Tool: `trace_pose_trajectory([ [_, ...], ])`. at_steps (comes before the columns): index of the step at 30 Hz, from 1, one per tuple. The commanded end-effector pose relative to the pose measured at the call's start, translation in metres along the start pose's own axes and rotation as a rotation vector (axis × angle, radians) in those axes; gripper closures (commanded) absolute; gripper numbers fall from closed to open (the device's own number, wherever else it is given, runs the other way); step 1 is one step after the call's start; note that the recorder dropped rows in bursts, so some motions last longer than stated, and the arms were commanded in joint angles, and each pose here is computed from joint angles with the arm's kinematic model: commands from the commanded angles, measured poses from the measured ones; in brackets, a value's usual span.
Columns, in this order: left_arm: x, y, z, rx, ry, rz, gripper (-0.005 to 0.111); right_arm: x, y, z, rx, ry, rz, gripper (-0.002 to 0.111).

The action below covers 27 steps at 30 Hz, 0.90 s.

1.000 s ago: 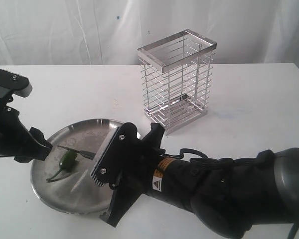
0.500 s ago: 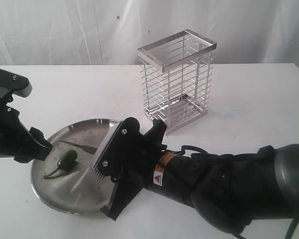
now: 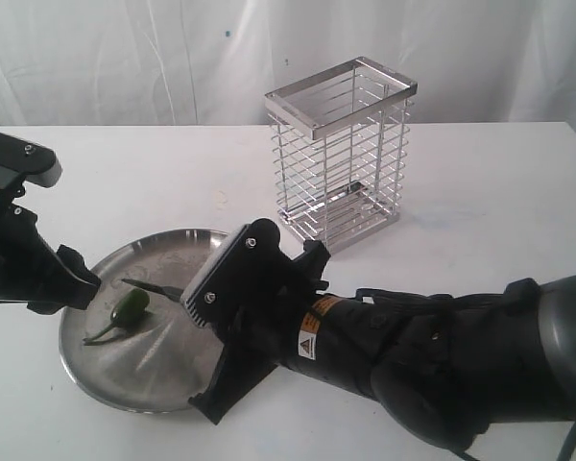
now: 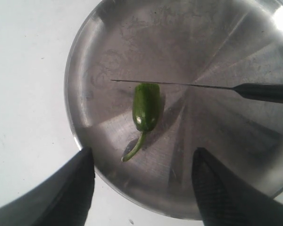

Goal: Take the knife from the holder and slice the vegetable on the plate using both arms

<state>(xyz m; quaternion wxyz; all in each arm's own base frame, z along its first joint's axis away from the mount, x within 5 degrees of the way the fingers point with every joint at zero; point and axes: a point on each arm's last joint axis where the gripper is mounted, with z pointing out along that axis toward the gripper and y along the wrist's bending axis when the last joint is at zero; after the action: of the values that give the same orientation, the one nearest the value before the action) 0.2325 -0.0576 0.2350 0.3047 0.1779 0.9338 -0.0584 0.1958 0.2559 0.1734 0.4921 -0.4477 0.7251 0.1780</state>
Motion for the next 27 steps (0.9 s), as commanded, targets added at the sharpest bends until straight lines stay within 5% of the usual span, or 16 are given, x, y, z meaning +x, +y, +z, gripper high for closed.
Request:
trace_pose_trajectory([
  [1, 0.002, 0.000, -0.001, 0.001, 0.007, -0.015, 0.044, -0.003, -0.002, -0.002, 0.008, -0.022, 0.031, 0.108],
  [27, 0.003, 0.000, -0.002, 0.005, 0.014, -0.018, 0.044, -0.006, 0.007, 0.001, 0.011, -0.068, 0.066, 0.108],
])
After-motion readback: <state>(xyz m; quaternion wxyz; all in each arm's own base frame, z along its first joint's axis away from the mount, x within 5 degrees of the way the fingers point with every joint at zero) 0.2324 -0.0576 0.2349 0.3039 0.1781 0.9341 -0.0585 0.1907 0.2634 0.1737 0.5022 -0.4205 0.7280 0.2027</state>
